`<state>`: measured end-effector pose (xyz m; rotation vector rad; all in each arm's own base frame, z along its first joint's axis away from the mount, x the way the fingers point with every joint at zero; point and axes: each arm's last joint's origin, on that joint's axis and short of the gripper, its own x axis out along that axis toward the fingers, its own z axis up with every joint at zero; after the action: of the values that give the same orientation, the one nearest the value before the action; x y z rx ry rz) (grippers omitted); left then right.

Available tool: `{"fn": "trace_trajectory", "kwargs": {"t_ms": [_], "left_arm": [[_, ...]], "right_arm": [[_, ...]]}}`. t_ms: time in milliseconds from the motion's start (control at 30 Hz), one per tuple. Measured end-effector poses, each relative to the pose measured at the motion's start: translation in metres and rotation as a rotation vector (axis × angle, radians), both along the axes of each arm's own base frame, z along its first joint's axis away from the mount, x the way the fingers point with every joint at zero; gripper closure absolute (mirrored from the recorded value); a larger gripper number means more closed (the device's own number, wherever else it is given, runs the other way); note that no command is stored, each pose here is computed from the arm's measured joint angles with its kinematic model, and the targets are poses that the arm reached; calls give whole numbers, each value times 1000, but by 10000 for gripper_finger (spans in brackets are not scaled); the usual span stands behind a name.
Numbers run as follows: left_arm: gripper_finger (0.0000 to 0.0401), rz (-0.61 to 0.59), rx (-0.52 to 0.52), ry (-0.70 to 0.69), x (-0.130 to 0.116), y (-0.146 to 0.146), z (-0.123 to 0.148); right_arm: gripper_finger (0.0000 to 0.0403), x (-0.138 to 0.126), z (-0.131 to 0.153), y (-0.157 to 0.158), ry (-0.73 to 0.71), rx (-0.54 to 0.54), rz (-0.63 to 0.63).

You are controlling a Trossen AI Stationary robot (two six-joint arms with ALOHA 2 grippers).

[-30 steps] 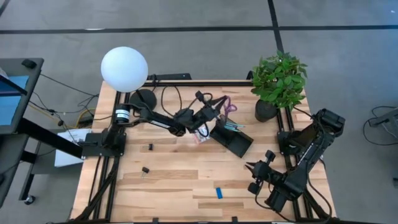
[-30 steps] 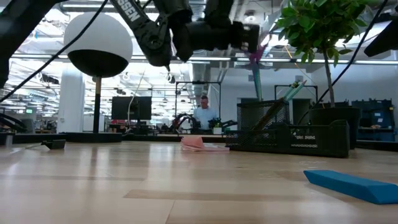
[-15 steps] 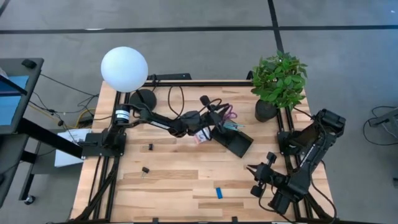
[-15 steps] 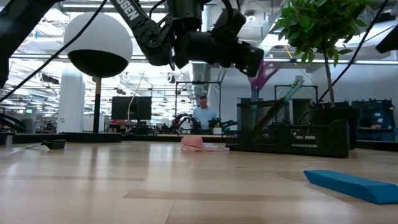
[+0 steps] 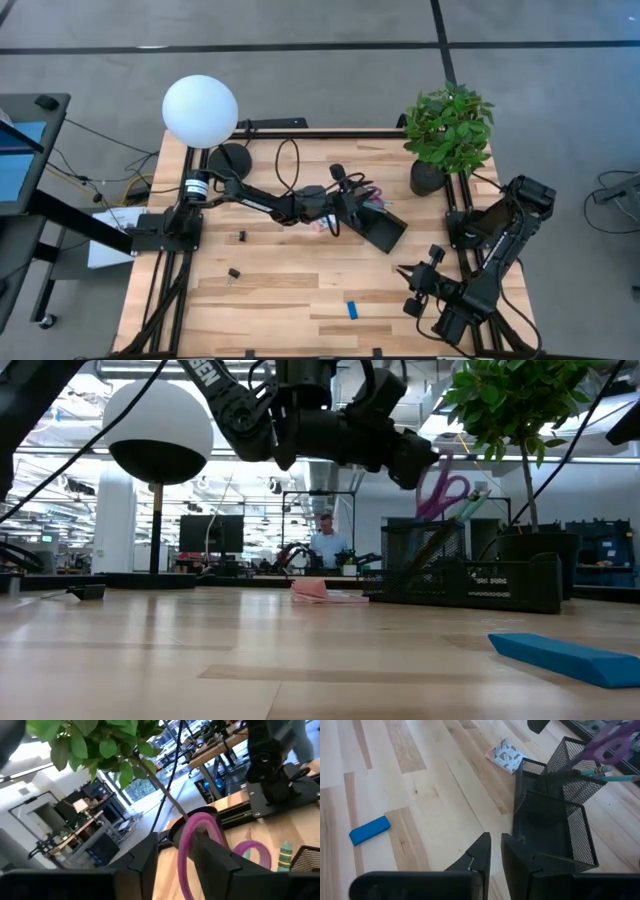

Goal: Pick and place office supplies into organizer
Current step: Put the purple scissors into the black desk organizer, then put the pink sticky notes into the black desk organizer

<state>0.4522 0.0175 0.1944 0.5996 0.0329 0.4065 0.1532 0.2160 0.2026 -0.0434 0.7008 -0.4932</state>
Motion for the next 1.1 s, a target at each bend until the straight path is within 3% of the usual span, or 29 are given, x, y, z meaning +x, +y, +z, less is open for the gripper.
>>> {"fn": "trace_trajectory", "kwargs": {"t_ms": [233, 367, 500, 600, 633, 867, 967, 1100], "left_arm": [[231, 205, -14, -74, 0, -1, 13], [208, 342, 32, -72, 3, -13, 33], [194, 617, 104, 36, 5, -34, 59], [193, 944, 153, 272, 3, -51, 81], [192, 979, 143, 294, 1, -56, 86], [192, 945, 229, 405, -15, -92, 106], [192, 955, 238, 419, -23, -86, 119], [192, 992, 211, 401, -45, -66, 156]], "right_arm": [[363, 0, 0, 0, -2, 3, 0], [363, 0, 0, 0, -1, 3, 0], [363, 0, 0, 0, 9, 9, -1], [363, 0, -1, 0, 15, 20, -7], [363, 0, -1, 0, 12, 24, -11], [363, 0, 0, 0, 5, 26, -18], [363, 0, 0, 0, 3, 28, -20], [363, 0, 0, 0, -3, 38, -29]]}}
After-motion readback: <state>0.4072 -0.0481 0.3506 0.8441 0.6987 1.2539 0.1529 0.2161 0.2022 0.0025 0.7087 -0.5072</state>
